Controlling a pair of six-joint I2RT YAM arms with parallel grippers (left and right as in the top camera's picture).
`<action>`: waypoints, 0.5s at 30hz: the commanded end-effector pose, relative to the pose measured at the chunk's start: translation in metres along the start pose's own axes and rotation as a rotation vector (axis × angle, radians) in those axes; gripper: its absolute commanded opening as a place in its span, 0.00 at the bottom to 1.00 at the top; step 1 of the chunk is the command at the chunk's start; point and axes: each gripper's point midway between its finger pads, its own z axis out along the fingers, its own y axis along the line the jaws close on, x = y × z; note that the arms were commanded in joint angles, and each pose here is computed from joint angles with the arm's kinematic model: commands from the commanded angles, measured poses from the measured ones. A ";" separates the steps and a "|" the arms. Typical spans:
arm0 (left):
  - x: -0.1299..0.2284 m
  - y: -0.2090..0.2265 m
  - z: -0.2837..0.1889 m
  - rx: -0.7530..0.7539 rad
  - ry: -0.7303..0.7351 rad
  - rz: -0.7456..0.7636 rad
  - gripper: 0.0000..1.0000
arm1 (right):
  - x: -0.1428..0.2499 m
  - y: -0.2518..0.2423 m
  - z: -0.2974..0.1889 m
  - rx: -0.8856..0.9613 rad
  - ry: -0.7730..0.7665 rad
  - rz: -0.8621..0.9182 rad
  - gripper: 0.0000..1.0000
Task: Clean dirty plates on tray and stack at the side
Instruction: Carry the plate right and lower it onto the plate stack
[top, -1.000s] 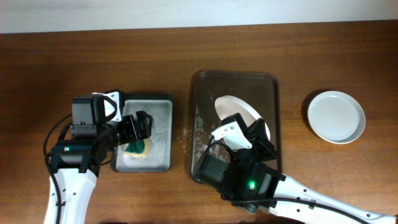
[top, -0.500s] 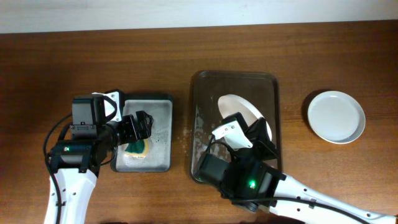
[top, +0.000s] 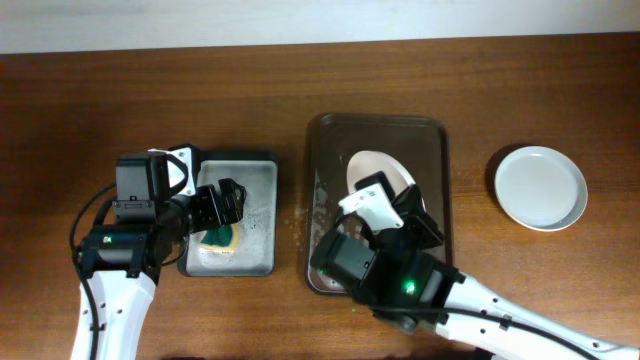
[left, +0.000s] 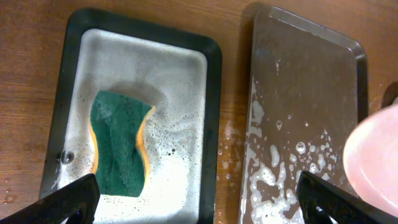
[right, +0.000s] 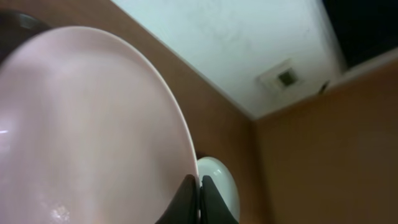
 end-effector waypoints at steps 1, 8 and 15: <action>-0.007 0.000 -0.005 -0.006 -0.026 0.013 0.99 | 0.023 0.011 0.031 -0.174 0.210 0.363 0.04; -0.007 0.000 -0.005 -0.006 -0.026 0.013 0.99 | 0.105 -0.052 0.128 -0.376 0.616 1.045 0.04; -0.007 0.000 -0.005 -0.006 -0.026 0.013 0.99 | 0.227 -0.170 0.179 0.023 0.665 1.413 0.04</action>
